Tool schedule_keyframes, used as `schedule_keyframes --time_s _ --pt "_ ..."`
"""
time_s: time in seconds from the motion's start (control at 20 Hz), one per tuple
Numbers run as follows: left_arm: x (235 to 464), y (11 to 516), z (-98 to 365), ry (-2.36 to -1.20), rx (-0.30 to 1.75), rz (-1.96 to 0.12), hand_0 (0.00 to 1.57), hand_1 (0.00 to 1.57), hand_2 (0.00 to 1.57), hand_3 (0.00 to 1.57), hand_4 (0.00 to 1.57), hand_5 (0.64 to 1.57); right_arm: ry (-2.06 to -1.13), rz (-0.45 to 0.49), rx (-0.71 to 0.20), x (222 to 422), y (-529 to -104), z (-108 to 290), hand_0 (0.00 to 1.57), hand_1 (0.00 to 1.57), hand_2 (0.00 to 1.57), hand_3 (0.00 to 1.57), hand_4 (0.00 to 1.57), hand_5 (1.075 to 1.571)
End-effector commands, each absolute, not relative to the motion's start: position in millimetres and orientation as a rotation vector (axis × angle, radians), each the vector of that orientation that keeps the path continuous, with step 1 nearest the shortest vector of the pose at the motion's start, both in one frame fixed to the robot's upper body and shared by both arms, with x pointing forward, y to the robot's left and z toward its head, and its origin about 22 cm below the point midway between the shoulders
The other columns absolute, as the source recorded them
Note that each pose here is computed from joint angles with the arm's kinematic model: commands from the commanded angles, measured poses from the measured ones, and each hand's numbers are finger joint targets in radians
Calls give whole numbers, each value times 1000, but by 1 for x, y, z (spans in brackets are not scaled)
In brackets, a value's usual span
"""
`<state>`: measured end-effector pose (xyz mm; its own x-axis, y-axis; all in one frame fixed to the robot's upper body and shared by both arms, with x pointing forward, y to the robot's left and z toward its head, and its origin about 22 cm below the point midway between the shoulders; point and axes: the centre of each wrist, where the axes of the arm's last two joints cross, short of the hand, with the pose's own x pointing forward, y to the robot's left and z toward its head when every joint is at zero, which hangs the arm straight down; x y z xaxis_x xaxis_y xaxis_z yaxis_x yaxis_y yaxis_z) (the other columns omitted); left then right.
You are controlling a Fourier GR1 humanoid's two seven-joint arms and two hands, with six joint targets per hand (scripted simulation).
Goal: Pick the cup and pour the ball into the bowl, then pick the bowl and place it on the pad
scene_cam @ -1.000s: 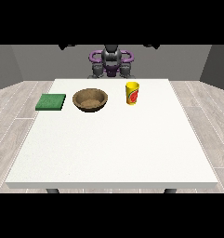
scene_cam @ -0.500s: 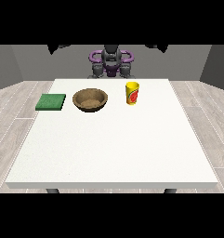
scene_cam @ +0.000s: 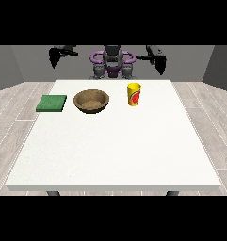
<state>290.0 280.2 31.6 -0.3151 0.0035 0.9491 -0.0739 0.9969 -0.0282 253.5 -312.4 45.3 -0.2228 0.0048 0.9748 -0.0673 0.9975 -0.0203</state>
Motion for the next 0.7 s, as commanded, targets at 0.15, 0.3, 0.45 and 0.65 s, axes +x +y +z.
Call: schedule_keyframes --time_s 0.15,0.3,0.45,0.65 --pt "295 251 -26 -1929 89 101 0 0 0 0 0 1519 -1852 79 57 264 -311 50 0 0 0 0 0 1571" --pt "308 235 -33 -1936 84 72 0 0 0 0 0 1518 -1879 78 25 273 -320 53 0 0 0 0 0 1571" --pt "315 229 -41 -1991 93 93 0 0 0 0 0 1530 -1911 83 60 277 -332 50 0 0 0 0 0 1570" --pt "324 243 -60 -1943 129 118 0 0 0 0 0 1517 -1882 107 87 268 -311 41 0 0 0 0 0 1570"
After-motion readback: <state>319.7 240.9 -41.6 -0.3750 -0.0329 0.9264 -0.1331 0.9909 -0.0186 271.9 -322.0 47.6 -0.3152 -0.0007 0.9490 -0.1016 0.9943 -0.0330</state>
